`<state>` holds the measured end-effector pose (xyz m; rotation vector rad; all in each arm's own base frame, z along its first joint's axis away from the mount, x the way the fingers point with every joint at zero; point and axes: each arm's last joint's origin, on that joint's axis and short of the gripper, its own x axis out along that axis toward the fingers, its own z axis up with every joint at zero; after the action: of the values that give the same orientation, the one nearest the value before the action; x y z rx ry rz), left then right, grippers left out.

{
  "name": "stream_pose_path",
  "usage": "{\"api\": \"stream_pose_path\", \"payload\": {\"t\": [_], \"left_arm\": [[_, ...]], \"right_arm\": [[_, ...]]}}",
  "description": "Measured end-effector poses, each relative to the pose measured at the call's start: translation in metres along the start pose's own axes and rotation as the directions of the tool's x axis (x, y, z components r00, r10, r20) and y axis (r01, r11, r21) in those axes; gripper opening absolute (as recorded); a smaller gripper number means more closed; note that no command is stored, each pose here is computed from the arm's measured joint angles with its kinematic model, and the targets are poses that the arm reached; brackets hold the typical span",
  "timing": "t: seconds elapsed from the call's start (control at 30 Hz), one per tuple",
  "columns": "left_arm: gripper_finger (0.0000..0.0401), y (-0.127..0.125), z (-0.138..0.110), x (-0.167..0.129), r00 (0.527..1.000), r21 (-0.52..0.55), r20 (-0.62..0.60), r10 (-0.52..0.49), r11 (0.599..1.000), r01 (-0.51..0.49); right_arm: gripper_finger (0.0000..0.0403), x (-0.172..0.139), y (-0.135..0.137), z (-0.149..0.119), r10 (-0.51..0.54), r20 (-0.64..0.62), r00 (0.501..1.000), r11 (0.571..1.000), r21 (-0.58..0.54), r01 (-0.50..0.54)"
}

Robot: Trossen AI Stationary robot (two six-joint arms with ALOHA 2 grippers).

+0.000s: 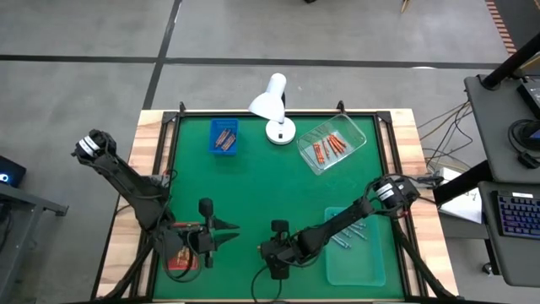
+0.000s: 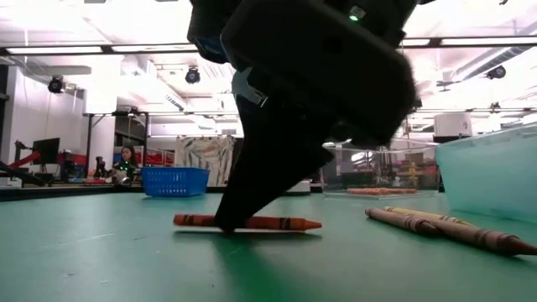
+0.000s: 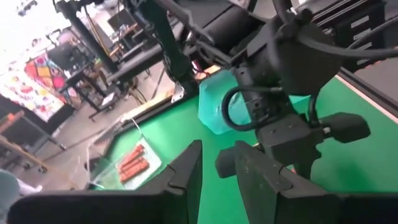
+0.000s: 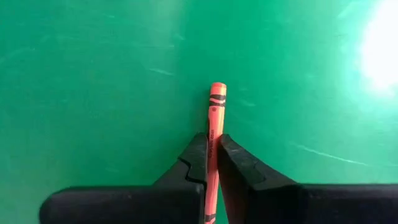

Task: Sort crayons
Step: Put the orange crayon into the transparent bin

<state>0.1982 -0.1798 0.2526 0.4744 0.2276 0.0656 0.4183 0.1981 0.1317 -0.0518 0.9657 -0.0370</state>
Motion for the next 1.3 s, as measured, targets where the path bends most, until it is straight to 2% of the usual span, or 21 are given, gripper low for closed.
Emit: {"api": "stream_pose_path", "payload": {"t": [0.13,0.3,0.43,0.63,0.8,0.97,1.1,1.3], "left_arm": [[0.0077,0.008,0.005,-0.006,1.000,0.054,0.024,0.000,0.999,-0.001],[0.0077,0.022,0.011,-0.015,0.999,0.124,0.053,0.007,0.992,-0.014],[0.0077,0.037,0.014,-0.024,0.998,0.182,0.059,0.015,0.983,-0.025],[0.0077,0.064,0.008,-0.039,0.994,0.178,0.091,0.052,0.982,-0.068],[0.0077,0.081,-0.005,-0.050,0.990,0.129,0.124,0.065,0.988,-0.081],[0.0077,0.094,-0.011,-0.059,0.985,0.097,0.152,0.081,0.991,-0.096],[0.0077,0.101,-0.014,-0.066,0.981,0.092,0.174,0.092,0.990,-0.109],[0.0077,0.106,-0.019,-0.071,0.977,0.080,0.188,0.099,0.990,-0.116]], "right_arm": [[0.0013,-0.015,-0.012,0.012,-0.022,-0.008,1.000,1.000,0.001,0.022],[0.0013,-0.053,-0.039,0.036,-0.062,-0.045,0.997,0.998,0.017,0.063],[0.0013,-0.091,-0.074,0.051,-0.117,-0.119,0.986,0.992,0.036,0.122],[0.0013,-0.155,-0.143,0.060,-0.227,-0.131,0.965,0.967,0.090,0.240],[0.0013,-0.200,-0.211,0.053,-0.303,-0.126,0.945,0.919,0.224,0.324],[0.0012,-0.226,-0.273,0.030,-0.371,-0.160,0.915,0.836,0.372,0.403],[0.0012,-0.233,-0.310,0.008,-0.397,-0.219,0.891,0.766,0.456,0.453],[0.0012,-0.218,-0.338,-0.020,-0.356,-0.309,0.882,0.715,0.518,0.470]]}}
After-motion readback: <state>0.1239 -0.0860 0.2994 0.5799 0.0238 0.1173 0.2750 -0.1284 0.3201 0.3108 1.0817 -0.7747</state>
